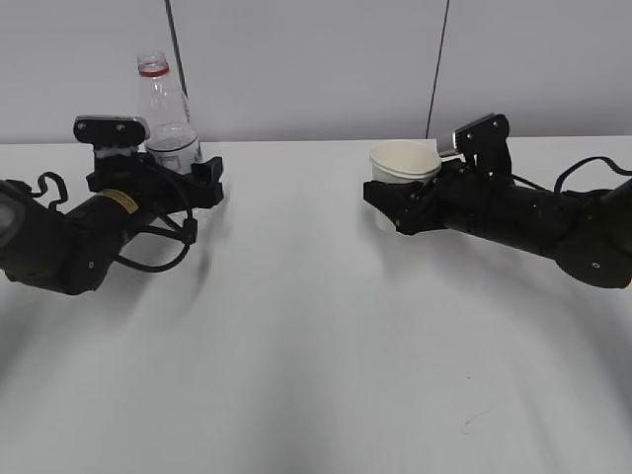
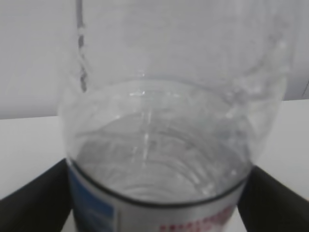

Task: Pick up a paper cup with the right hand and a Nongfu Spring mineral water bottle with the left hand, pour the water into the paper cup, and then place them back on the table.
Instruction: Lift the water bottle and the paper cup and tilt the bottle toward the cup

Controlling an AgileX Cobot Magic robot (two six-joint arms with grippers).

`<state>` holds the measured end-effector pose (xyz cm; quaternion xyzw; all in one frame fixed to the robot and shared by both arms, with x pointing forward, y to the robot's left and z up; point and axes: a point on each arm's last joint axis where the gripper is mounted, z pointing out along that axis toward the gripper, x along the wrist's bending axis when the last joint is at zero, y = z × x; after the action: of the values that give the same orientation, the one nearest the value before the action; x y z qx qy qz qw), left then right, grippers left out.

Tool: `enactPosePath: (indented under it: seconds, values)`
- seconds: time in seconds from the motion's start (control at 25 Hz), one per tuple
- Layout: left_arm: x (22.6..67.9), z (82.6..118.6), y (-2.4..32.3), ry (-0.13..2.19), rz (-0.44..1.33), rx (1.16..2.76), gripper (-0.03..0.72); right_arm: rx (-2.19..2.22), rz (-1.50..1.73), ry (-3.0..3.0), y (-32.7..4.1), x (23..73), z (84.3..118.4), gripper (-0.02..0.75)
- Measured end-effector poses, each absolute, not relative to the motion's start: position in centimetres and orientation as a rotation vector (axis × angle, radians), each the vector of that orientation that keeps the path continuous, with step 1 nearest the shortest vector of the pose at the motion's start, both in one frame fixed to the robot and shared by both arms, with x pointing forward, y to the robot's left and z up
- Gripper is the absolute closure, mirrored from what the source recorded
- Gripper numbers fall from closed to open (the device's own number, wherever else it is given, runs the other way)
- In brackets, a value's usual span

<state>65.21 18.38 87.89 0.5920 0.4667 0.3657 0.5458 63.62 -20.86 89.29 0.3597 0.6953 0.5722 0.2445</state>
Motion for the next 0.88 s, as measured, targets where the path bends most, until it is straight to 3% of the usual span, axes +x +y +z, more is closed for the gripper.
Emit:
enactPosePath:
  seconds: [0.28,0.6,0.88]
  values:
    - [66.3,87.1,18.1,1.118,0.867,1.404,0.122,0.982,1.562,1.898,-20.9,63.6,89.3,0.214]
    - [66.4,87.1,18.2,1.124,0.870,1.396,0.300,0.982,1.562,1.898,-20.9,63.6,89.3,0.214]
    - [66.4,87.0,18.1,1.112,0.873,1.390,0.318,0.974,1.562,1.906,-20.8,63.6,89.3,0.214]
